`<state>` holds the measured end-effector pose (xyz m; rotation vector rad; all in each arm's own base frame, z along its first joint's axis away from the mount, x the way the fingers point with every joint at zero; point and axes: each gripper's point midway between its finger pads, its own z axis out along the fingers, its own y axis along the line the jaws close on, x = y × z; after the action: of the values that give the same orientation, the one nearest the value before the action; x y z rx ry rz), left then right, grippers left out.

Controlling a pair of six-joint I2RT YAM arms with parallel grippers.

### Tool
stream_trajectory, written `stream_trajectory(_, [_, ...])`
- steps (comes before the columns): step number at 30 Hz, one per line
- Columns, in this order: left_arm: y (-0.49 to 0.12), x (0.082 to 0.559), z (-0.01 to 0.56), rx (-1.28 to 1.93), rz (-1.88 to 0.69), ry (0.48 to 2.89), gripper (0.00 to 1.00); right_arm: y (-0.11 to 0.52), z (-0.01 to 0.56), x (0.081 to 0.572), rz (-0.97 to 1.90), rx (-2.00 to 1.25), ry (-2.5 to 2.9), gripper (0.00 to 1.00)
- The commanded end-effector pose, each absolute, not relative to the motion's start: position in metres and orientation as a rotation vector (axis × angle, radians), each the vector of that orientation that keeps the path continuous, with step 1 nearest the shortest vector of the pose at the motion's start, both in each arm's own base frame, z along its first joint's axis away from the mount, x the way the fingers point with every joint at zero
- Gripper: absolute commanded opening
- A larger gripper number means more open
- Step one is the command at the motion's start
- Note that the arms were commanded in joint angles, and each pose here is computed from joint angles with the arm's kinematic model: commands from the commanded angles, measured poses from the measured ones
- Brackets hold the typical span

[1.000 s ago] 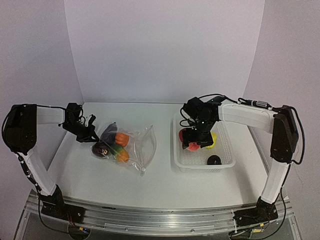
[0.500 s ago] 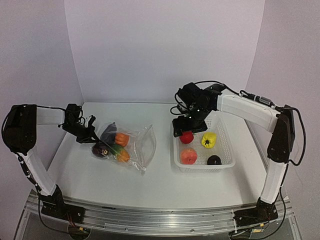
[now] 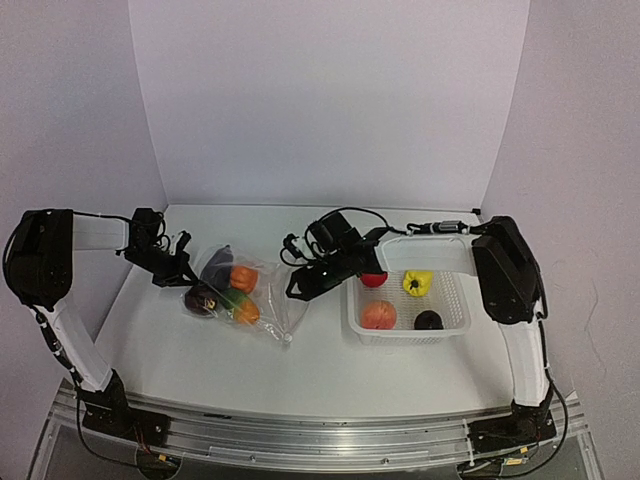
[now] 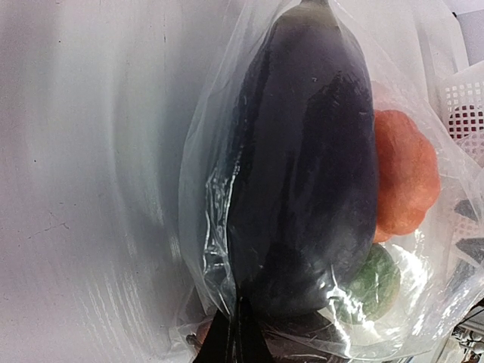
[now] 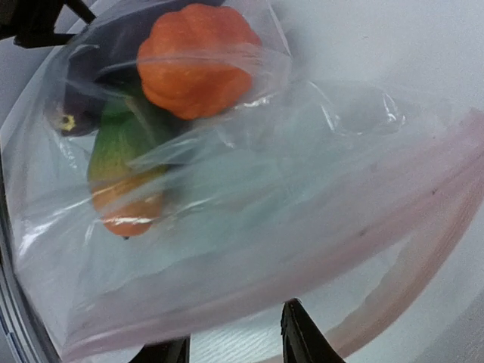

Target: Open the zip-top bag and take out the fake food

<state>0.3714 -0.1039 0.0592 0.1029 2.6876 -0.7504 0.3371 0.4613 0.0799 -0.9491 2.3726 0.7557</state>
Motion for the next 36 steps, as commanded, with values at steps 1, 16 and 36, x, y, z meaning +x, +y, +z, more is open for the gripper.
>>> stream_trajectory(1, [-0.101,0.365,0.06,0.086,-0.739,2.693,0.0,0.49,0.087,0.35,0.852,-0.948,2.279,0.35])
stream_trajectory(16, [-0.107,0.358,0.053,0.056,-0.81,2.717,0.0,0.582,0.079,0.316,1.088,-1.057,2.073,0.73])
stream_trajectory(36, [-0.105,0.36,0.056,0.037,-0.8,2.718,0.0,0.563,0.046,0.305,0.729,-1.103,2.153,0.29])
